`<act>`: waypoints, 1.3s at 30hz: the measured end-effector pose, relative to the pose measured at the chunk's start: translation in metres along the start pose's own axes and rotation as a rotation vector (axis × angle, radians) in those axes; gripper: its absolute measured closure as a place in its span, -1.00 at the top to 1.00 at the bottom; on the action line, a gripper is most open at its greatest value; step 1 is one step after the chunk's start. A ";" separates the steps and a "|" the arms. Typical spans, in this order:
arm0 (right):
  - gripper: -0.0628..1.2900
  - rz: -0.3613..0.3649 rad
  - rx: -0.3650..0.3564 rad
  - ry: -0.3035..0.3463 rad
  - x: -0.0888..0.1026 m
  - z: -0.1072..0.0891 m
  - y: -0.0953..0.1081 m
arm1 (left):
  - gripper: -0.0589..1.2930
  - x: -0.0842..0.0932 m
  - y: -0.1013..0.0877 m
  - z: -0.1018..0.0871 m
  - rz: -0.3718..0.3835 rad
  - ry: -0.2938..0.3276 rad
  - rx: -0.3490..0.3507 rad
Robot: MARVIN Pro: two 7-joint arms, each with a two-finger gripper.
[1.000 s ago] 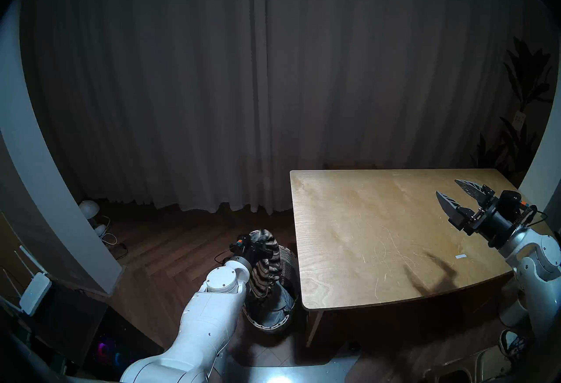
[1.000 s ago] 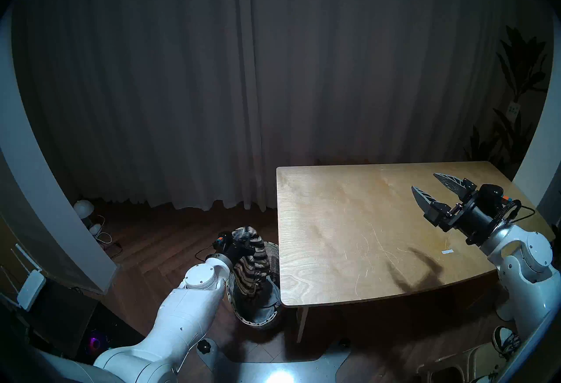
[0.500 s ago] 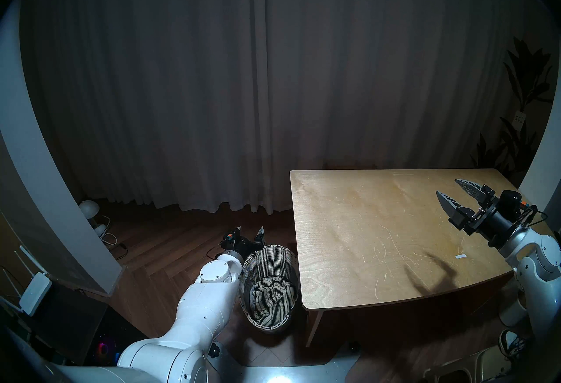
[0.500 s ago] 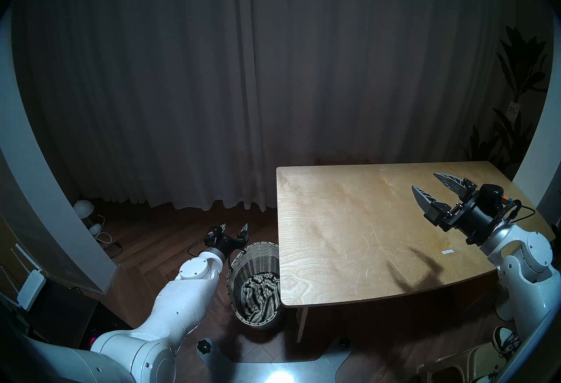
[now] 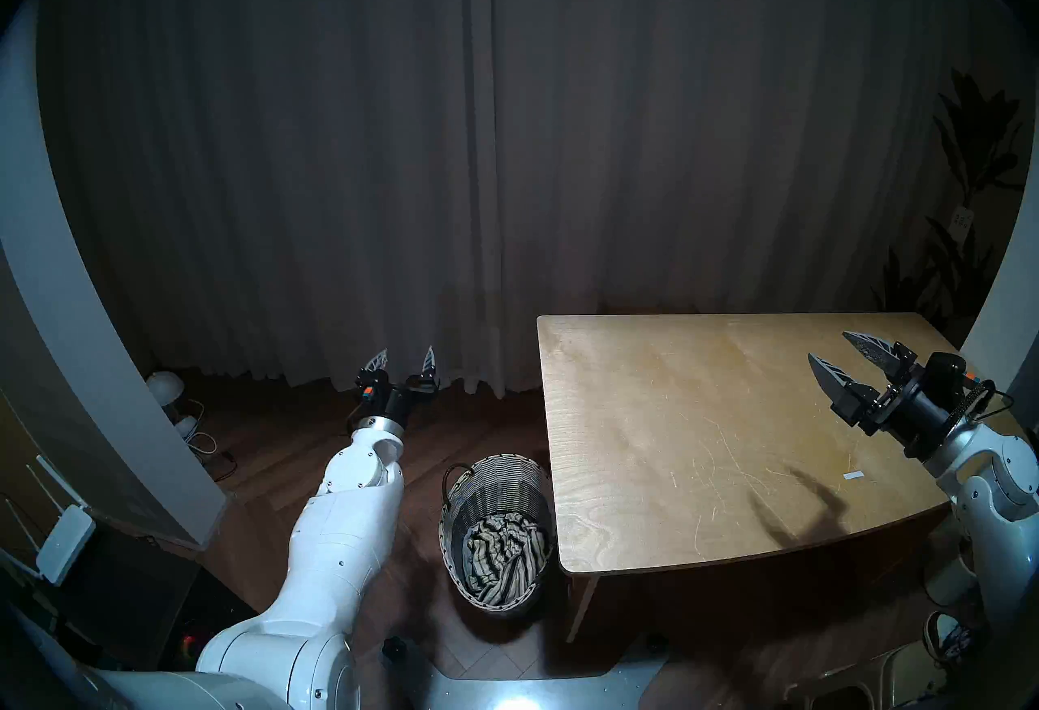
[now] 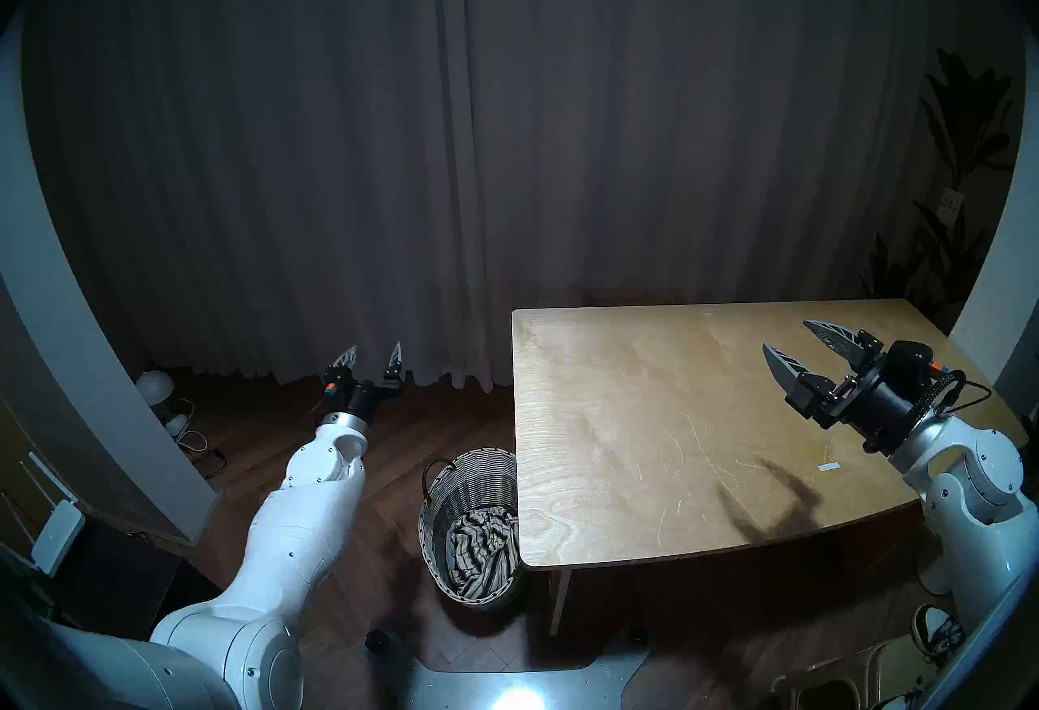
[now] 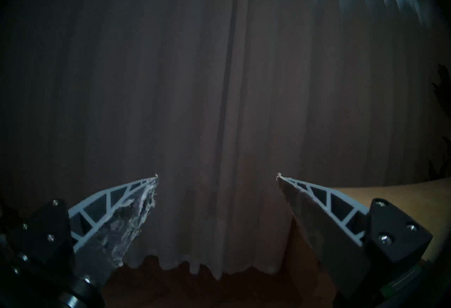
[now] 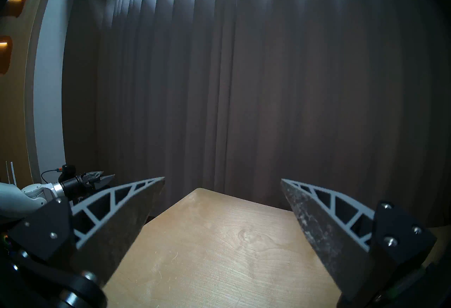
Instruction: Toss clothes into the laundry hamper
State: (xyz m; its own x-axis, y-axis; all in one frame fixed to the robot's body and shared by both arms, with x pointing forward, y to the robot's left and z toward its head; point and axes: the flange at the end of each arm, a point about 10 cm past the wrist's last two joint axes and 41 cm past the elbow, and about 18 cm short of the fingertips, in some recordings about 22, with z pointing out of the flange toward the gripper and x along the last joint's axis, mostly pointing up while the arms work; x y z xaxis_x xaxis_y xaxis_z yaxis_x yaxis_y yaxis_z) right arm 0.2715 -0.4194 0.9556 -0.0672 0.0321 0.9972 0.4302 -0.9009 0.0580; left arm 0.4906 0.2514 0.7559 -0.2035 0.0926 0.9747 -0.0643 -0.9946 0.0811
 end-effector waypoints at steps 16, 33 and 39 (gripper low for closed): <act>0.94 -0.036 0.033 0.053 0.030 0.039 -0.003 | 0.94 0.023 0.039 -0.027 0.015 0.136 -0.111; 0.94 -0.019 0.062 0.006 0.040 0.089 -0.018 | 0.94 0.062 0.065 -0.048 0.042 0.276 -0.169; 0.94 -0.008 0.018 -0.044 0.029 0.100 -0.010 | 0.94 0.077 0.071 -0.057 0.058 0.312 -0.185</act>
State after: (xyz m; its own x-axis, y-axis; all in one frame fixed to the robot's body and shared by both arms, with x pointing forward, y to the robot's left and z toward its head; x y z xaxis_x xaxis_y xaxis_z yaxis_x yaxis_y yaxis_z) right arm 0.3556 -0.3660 0.9885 -0.0315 0.0587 0.9978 0.4463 -0.8924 0.0666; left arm 0.4148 0.1907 0.8250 -0.4987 0.0740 0.8636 -0.2135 -0.9762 -0.0396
